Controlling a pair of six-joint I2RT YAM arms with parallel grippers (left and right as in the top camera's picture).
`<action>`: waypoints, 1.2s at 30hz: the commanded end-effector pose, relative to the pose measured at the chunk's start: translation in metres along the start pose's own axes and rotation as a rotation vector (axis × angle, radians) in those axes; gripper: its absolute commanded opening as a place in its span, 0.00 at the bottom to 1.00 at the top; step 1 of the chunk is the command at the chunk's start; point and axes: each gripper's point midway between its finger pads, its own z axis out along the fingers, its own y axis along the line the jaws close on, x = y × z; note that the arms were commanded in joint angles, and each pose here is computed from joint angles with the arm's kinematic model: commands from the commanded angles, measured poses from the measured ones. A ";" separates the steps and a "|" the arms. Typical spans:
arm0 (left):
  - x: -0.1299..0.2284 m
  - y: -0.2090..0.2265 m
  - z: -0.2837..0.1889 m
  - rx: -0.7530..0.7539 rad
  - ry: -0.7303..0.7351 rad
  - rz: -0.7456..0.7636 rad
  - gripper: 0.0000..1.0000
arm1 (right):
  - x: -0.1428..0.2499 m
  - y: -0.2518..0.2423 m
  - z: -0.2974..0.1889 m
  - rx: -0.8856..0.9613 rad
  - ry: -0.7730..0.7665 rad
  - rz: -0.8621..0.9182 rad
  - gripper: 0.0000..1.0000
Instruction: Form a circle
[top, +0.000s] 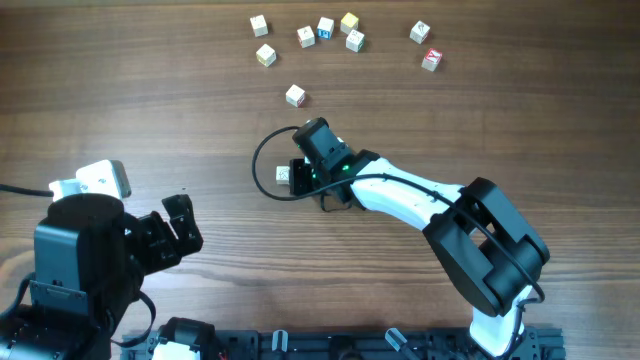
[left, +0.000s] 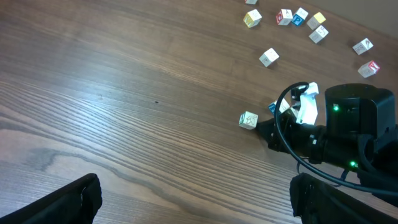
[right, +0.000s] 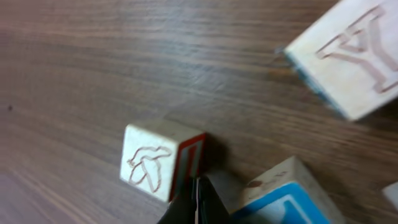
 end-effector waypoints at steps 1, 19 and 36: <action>-0.002 0.003 0.000 -0.015 -0.010 -0.011 1.00 | 0.009 0.008 -0.002 -0.044 0.049 -0.026 0.05; -0.002 0.003 0.000 -0.014 -0.010 -0.011 1.00 | 0.007 -0.017 -0.003 0.091 0.014 0.085 0.05; -0.002 0.003 0.000 -0.015 -0.010 -0.011 1.00 | 0.020 -0.023 -0.015 0.128 0.067 0.134 0.05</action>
